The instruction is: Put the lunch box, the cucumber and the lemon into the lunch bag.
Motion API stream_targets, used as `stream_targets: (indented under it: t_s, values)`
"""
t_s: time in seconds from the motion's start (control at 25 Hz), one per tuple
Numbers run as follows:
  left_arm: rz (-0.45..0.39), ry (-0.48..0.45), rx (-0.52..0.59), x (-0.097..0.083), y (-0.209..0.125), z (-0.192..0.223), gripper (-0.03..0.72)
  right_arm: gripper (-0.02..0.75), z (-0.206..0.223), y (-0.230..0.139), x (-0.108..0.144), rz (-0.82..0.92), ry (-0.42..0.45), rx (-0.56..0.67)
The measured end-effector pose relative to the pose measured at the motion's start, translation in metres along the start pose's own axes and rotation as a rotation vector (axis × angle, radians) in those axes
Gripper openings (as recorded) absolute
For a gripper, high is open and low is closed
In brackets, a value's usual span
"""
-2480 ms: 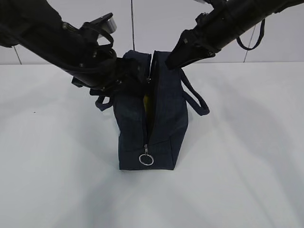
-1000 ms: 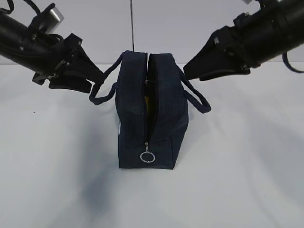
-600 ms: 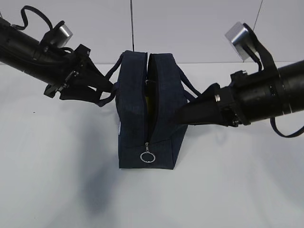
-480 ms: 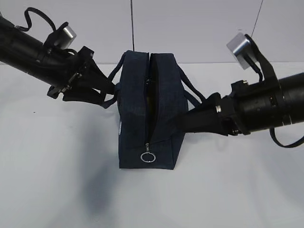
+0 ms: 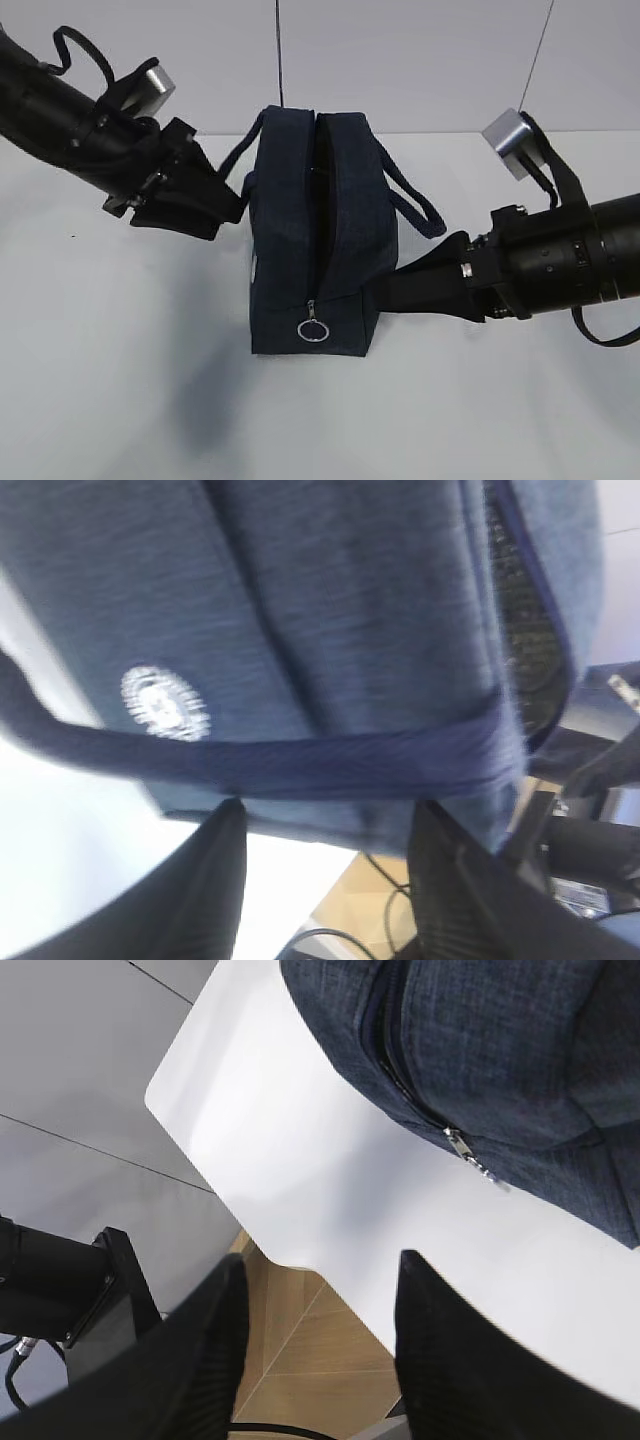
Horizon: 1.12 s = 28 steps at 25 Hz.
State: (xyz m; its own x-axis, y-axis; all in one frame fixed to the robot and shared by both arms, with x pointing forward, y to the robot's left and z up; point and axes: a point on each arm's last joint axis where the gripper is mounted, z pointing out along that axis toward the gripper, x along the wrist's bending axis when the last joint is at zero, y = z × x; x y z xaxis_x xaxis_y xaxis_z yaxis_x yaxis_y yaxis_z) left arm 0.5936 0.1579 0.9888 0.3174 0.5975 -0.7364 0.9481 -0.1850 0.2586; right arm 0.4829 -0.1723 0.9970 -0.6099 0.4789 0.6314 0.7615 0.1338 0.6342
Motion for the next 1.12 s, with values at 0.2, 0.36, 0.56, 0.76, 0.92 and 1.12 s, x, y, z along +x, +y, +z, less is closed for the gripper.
stream_targets:
  t_s: [0.2, 0.36, 0.56, 0.76, 0.92, 1.12]
  values:
    - [0.025, 0.031, -0.021, 0.005, 0.0, -0.018, 0.377, 0.361, 0.0, -0.001, 0.0, 0.001, 0.0, 0.0]
    - [0.112, 0.05, -0.092, -0.009, 0.002, -0.035, 0.377, 0.361, 0.0, -0.001, 0.0, 0.001, 0.0, 0.0]
    - [0.089, 0.036, -0.139, -0.01, -0.016, -0.033, 0.377, 0.361, 0.0, 0.0, 0.0, 0.002, 0.001, -0.005]
    - [0.078, -0.012, -0.198, -0.012, -0.032, -0.016, 0.377, 0.361, 0.0, 0.0, 0.0, -0.001, 0.002, -0.007]
    - [0.137, -0.009, -0.191, -0.022, -0.036, 0.0, 0.377, 0.361, 0.0, 0.0, 0.0, -0.006, 0.002, -0.007]
    - [0.172, 0.013, -0.196, -0.031, -0.036, 0.011, 0.377, 0.361, 0.0, 0.0, 0.0, -0.008, 0.002, -0.007]
